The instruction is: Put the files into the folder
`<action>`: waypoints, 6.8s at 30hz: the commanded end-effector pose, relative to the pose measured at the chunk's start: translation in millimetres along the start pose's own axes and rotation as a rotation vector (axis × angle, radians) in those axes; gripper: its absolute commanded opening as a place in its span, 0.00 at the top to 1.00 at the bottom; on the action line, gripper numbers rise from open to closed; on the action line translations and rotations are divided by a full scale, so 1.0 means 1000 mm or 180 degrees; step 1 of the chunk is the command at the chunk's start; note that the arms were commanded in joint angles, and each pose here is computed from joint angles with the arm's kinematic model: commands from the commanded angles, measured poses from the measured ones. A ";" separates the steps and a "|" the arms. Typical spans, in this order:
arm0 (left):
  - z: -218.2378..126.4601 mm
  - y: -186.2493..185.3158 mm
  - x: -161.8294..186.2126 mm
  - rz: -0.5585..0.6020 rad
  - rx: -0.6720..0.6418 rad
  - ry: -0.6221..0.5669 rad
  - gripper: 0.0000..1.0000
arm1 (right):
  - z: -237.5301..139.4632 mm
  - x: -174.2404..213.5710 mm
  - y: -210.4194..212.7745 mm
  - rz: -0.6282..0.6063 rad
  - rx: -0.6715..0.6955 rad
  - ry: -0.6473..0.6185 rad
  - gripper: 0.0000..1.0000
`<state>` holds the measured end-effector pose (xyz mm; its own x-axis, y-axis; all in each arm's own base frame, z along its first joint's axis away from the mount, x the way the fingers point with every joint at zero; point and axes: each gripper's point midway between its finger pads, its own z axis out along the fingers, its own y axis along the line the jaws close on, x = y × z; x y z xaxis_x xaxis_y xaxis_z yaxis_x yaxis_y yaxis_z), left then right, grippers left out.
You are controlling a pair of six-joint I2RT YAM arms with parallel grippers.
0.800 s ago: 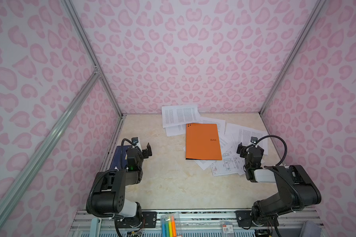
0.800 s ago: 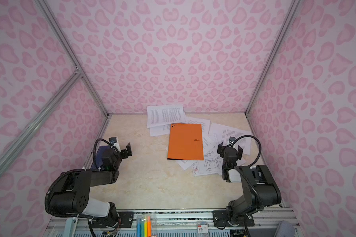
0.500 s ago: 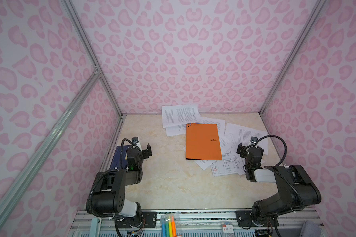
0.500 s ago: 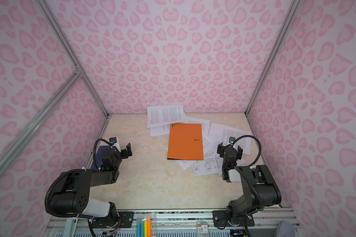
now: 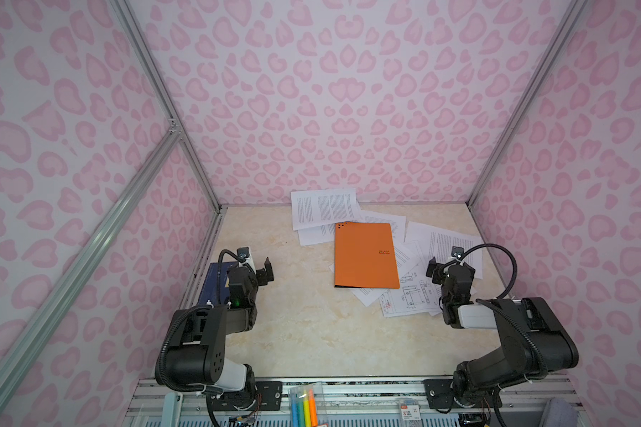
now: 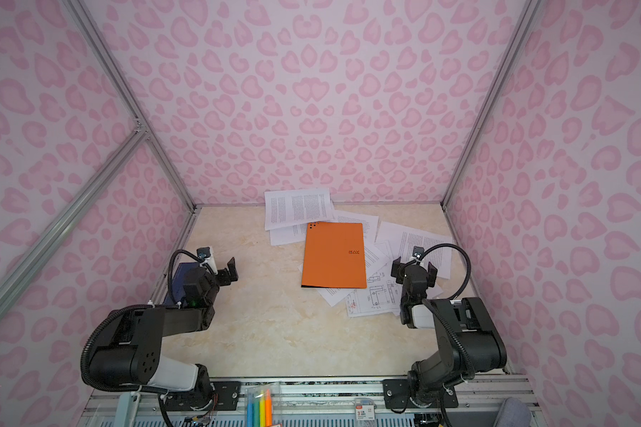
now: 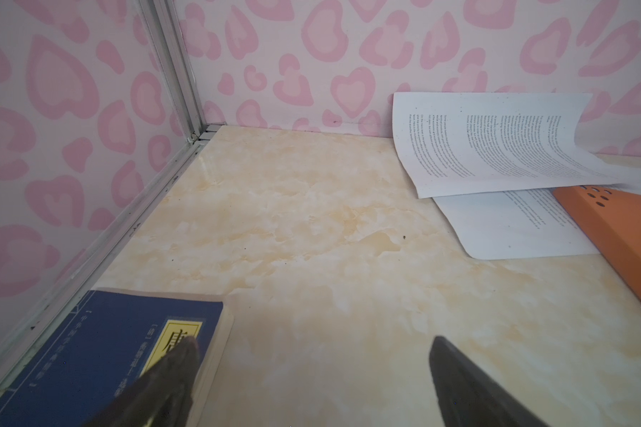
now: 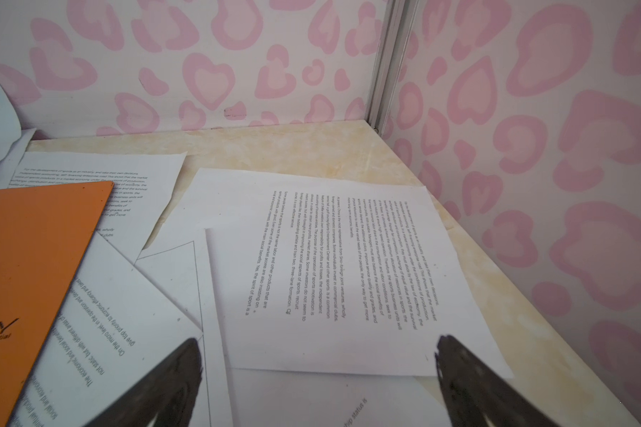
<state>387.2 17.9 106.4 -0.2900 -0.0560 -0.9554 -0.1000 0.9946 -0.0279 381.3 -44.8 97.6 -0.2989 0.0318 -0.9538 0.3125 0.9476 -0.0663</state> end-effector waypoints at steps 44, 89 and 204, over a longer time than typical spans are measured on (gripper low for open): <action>0.011 -0.287 0.060 -0.1136 0.2390 0.3057 0.05 | 0.015 0.022 0.199 0.0798 -0.2121 0.1987 0.23; -0.056 -0.288 -0.019 -0.1396 0.2792 0.2808 0.39 | -0.065 -0.037 0.236 0.1523 -0.3261 0.2265 0.36; -0.124 -0.082 0.120 -0.1309 0.0126 0.3184 0.02 | -0.225 0.097 0.379 -0.0082 -0.3522 0.3352 0.70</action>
<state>244.1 -95.6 39.2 -0.9075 -0.3796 -0.1800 -0.2886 0.8746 -0.3895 268.5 382.7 46.5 -0.9270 -0.2324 -0.2942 -0.3687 0.7075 0.6029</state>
